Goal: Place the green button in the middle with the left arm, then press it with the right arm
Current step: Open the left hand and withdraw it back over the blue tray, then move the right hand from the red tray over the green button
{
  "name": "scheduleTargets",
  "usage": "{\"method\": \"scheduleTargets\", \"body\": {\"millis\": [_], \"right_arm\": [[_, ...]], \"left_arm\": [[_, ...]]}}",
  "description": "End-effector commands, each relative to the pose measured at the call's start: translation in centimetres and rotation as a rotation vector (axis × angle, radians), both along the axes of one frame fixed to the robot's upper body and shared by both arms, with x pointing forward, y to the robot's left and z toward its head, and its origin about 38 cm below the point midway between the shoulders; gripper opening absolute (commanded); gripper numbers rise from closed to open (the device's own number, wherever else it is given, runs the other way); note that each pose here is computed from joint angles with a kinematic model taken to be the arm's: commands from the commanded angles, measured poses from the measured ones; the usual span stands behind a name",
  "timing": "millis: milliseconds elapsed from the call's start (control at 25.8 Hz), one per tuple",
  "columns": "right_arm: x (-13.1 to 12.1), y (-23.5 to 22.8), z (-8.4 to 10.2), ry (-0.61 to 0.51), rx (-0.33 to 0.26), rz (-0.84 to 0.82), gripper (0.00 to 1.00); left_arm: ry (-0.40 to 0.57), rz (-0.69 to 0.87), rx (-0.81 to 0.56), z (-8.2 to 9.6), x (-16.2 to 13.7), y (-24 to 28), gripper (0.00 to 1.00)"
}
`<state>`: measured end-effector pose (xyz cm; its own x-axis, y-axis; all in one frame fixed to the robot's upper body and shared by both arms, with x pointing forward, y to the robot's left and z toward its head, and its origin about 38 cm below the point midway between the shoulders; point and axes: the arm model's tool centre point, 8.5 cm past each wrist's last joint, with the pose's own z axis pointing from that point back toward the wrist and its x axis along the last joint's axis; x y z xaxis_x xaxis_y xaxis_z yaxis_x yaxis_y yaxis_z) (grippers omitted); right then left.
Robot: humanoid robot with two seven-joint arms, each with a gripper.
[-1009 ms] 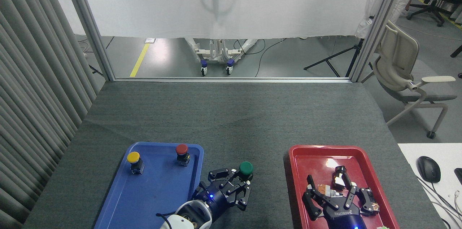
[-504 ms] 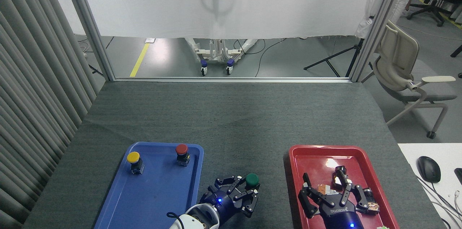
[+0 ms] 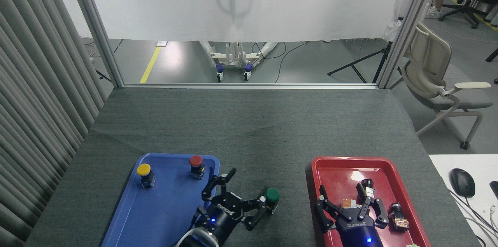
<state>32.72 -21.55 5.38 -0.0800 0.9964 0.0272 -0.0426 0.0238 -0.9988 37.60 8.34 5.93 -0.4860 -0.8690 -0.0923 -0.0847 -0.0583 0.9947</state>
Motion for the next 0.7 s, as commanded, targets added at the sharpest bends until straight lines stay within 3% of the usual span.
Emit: {"method": "scheduleTargets", "body": {"millis": [0, 116, 194, 272, 427, 659], "right_arm": [[0.1, 2.0, -0.3, 0.02, 0.002, 0.005, 0.95], [0.0, 4.1, -0.4, 0.025, 0.013, 0.02, 0.7], [-0.1, 5.1, -0.5, 0.03, 0.015, 0.044, 0.57], [-0.1, 5.9, -0.8, 0.054, 0.01, 0.058, 0.44], [1.1, 7.7, -1.6, 0.071, -0.072, 0.103, 0.05], [2.9, 11.1, -1.6, 0.076, -0.075, 0.148, 0.0]], "left_arm": [[-0.073, 0.251, -0.007, 1.8, -2.6, 7.1, 1.0], [-0.013, 0.366, 0.004, -0.2, -3.0, 12.2, 1.0], [0.04, 0.401, -0.001, -1.8, -4.1, 14.1, 1.0], [0.058, 0.421, 0.0, -2.4, -4.8, 15.1, 1.0], [0.06, 0.439, 0.014, -2.5, -5.0, 16.1, 1.0], [0.06, 0.451, 0.015, -2.5, -5.0, 16.6, 1.0]]}}
